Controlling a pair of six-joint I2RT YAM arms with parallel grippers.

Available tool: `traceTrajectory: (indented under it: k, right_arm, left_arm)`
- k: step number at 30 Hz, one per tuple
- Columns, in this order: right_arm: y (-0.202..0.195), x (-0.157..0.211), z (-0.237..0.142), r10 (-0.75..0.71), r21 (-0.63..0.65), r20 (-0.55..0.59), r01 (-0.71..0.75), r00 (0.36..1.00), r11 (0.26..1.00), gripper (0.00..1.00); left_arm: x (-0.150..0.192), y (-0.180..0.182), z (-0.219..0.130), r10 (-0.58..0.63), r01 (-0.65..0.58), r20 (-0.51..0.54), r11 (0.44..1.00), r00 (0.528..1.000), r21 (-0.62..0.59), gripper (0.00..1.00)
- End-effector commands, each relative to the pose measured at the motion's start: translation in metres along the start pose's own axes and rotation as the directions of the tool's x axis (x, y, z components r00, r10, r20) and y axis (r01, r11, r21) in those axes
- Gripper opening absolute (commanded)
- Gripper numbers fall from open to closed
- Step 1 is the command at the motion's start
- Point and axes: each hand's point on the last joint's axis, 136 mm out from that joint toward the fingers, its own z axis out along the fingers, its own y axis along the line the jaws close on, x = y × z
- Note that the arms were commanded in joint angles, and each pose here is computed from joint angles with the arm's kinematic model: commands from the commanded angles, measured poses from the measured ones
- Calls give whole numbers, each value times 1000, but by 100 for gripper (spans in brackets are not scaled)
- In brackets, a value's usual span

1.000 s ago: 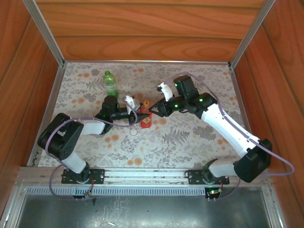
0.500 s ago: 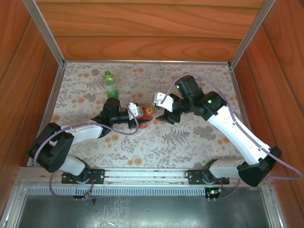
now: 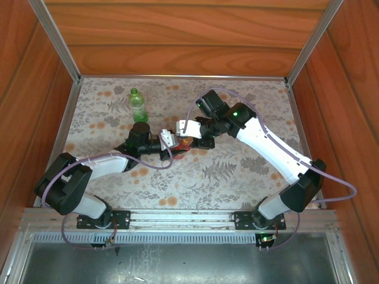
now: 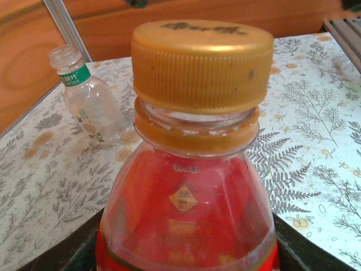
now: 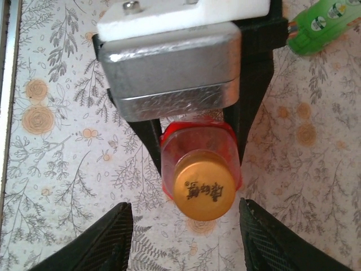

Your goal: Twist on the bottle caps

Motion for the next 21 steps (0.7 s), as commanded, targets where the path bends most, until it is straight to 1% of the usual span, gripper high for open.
traceTrajectory:
  k: [1, 7, 9, 15, 19, 21]
  right_arm:
    - [0, -4, 2, -41, -10, -10, 41, 999, 999, 53]
    - [-3, -2, 12, -41, -27, -52, 39, 998, 999, 47]
    - [-3, -2, 14, -41, -32, -52, 40, 998, 999, 42]
    - [-2, -1, 17, -42, -37, -66, 40, 997, 999, 32]
    - [-1, 2, 22, -41, -33, -92, 38, 995, 999, 31]
    - [1, 2, 24, -42, -34, -103, 39, 994, 999, 35]
  left_arm:
    - [12, -7, 2, -15, 16, -48, 1000, 999, 25, 55]
    - [13, -6, 2, -15, 16, -53, 1000, 998, 22, 55]
    - [13, -6, 2, -17, 18, -56, 1000, 998, 21, 55]
    - [14, -6, 3, -18, 19, -58, 1000, 998, 22, 55]
    - [12, -4, 2, -21, 22, -56, 1000, 998, 17, 55]
    - [13, -3, 3, -31, 32, -60, 999, 998, 12, 55]
